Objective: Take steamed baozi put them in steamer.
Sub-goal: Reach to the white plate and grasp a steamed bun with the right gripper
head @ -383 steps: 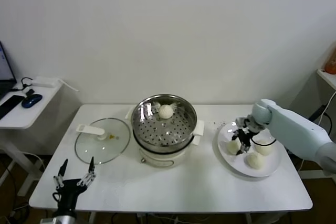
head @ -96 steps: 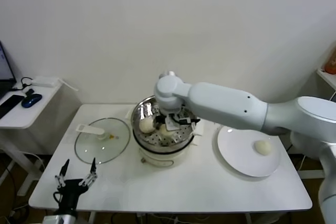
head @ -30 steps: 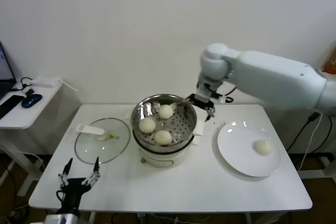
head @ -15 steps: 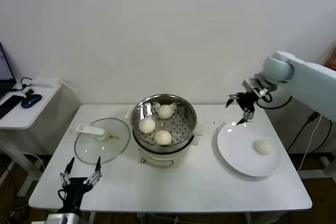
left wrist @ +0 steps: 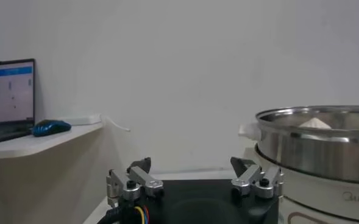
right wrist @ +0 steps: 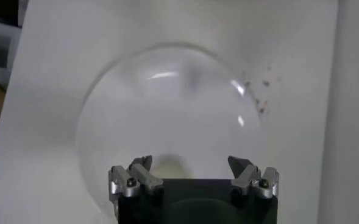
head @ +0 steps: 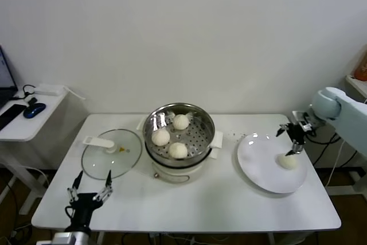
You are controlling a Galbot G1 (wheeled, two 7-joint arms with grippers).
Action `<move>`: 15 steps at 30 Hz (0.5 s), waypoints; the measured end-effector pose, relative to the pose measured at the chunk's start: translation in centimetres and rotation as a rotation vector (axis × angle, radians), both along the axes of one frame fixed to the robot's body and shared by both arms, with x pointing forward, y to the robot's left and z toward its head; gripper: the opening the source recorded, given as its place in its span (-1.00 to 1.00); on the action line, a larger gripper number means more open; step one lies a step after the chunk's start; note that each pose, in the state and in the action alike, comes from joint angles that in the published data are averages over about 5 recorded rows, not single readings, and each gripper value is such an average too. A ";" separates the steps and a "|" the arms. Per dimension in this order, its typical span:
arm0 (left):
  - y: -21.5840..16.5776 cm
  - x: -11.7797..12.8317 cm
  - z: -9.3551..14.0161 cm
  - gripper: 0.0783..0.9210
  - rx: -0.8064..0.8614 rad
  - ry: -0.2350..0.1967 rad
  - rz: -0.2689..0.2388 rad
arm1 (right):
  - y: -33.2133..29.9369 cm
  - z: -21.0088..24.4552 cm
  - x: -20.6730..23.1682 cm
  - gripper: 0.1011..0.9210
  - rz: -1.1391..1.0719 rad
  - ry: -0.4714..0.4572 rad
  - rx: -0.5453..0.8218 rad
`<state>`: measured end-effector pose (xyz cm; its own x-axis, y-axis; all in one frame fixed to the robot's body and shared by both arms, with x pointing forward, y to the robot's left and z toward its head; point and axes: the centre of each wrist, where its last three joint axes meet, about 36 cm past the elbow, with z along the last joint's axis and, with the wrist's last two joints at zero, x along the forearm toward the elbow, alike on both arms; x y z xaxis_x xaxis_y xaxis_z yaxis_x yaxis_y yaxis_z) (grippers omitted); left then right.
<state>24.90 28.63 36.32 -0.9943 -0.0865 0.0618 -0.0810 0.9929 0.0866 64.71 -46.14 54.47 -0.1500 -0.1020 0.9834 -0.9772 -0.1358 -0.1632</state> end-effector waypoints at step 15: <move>0.4 0.1 -0.1 0.77 -0.001 0.001 0.016 | -1.8 -4.7 0.5 0.76 0.006 0.028 -0.103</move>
